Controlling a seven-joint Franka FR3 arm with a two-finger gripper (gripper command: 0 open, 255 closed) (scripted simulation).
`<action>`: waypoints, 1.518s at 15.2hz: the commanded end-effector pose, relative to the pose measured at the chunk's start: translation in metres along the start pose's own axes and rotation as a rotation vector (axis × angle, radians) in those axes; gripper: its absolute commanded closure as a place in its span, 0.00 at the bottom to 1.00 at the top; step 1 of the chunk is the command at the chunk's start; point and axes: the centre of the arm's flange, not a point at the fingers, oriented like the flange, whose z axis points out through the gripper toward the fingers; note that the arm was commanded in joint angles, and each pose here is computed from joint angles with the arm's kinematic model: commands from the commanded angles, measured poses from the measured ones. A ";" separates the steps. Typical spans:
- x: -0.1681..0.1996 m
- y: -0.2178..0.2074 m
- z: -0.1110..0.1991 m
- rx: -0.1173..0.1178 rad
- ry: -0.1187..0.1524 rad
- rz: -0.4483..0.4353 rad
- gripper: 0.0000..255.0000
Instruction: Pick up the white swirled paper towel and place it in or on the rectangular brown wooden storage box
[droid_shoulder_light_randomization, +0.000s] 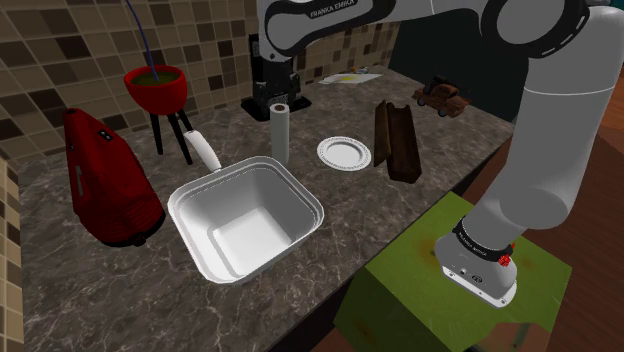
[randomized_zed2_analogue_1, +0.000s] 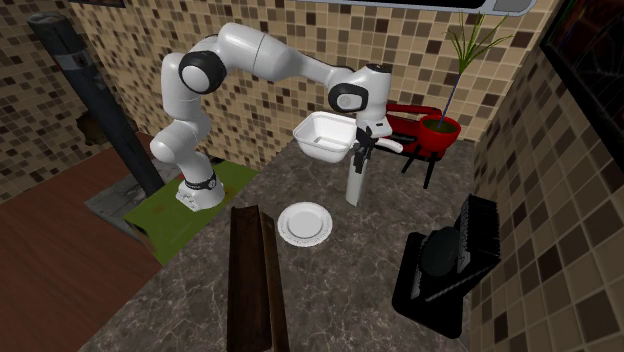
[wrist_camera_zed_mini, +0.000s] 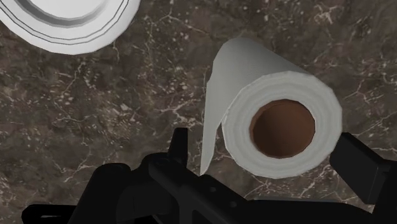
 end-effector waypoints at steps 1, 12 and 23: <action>0.000 0.000 0.000 0.000 0.000 0.000 0.00; 0.000 0.000 0.000 0.000 0.000 0.000 1.00; 0.001 0.001 -0.052 0.000 0.000 0.000 1.00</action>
